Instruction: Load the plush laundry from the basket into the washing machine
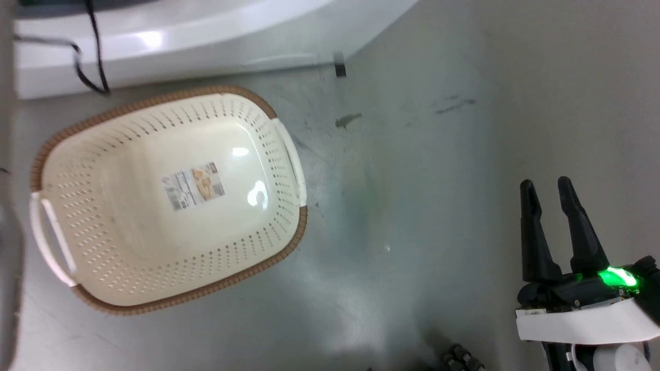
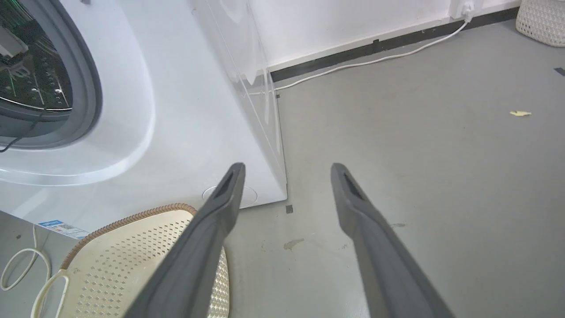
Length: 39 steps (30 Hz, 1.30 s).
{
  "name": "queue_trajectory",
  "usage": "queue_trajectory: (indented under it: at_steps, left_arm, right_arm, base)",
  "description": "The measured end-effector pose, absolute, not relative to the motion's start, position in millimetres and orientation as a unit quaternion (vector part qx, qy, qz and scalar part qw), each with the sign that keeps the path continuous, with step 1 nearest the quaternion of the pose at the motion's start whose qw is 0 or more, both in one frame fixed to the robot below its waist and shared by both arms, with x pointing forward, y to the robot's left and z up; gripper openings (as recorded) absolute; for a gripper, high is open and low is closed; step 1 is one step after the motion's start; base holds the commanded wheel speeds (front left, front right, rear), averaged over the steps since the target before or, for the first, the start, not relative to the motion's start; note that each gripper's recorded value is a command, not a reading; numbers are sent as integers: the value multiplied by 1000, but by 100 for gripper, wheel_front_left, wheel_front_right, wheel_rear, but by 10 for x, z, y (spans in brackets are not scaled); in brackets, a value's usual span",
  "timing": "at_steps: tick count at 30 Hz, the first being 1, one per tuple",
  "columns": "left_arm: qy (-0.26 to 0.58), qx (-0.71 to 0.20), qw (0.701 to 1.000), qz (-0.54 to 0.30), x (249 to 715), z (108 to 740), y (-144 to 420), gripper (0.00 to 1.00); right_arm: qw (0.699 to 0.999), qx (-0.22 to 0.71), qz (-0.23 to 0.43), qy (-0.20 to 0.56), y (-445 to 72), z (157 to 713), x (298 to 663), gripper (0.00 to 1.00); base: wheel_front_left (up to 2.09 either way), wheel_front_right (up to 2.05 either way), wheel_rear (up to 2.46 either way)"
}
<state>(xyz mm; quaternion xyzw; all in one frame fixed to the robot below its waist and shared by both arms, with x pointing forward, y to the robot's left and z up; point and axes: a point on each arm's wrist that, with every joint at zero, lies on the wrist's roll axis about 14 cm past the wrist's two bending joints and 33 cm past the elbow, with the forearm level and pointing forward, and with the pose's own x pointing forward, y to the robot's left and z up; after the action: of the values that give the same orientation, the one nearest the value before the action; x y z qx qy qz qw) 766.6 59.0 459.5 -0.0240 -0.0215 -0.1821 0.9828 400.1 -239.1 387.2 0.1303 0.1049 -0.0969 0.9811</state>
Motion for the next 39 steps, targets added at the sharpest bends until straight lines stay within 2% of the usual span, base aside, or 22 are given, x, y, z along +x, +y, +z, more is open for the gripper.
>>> queue_trajectory:
  at_steps: [14,23,39]
  left_arm:
    - [31,-33,982,-186,6993,4588,590,100]
    - [29,-56,985,-162,6526,4822,754,100]
    - [14,-74,993,-89,5538,5230,1285,100]
  right_arm:
    - [987,132,-61,63,-2241,4123,4152,100]
    - [989,140,-37,31,-2113,4370,4180,100]
    - [992,127,-3,-24,-1937,4891,3842,100]
  base:
    - [0,0,0]
    - [0,0,0]
    - [0,0,0]
